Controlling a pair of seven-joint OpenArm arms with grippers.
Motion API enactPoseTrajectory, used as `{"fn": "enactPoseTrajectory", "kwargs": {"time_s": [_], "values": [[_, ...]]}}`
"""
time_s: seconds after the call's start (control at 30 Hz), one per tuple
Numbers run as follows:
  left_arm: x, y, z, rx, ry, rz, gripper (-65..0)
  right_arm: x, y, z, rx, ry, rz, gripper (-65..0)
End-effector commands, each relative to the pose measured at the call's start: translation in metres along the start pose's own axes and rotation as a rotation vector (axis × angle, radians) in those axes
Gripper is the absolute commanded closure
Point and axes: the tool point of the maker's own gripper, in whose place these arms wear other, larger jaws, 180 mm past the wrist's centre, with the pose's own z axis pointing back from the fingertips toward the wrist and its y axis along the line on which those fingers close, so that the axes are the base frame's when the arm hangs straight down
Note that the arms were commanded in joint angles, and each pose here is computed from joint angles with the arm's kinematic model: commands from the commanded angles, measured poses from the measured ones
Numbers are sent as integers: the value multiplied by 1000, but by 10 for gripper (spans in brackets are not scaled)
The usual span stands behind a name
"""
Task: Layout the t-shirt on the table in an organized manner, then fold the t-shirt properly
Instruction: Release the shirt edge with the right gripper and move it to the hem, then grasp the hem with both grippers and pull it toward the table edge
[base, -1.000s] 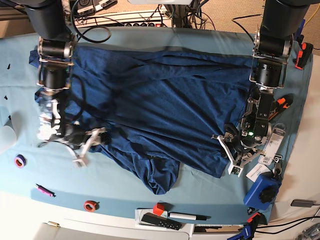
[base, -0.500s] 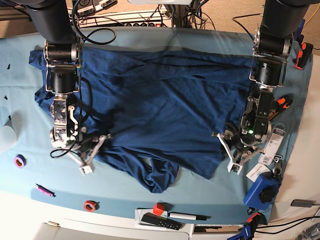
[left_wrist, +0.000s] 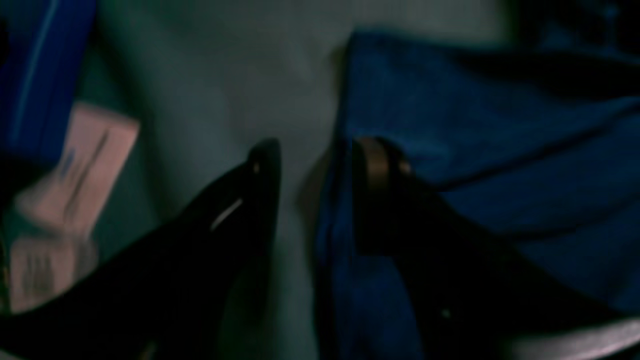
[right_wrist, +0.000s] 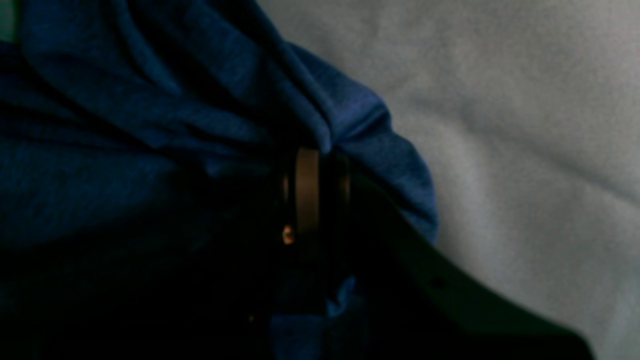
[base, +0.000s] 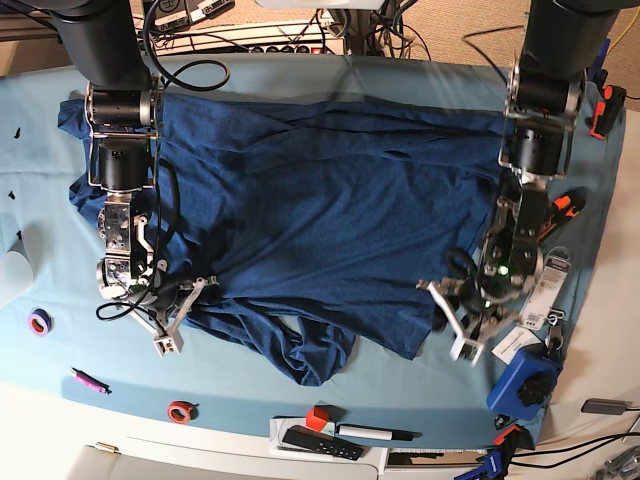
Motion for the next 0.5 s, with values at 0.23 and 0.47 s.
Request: {"fn": "enactPoseTrajectory", "kwargs": {"time_s": [0.23, 0.47], "values": [[42, 39, -22, 31, -88, 148, -376, 25, -11, 8, -22, -56, 7, -15], [17, 26, -31, -92, -9, 359, -376, 26, -11, 8, -21, -60, 7, -15]]}}
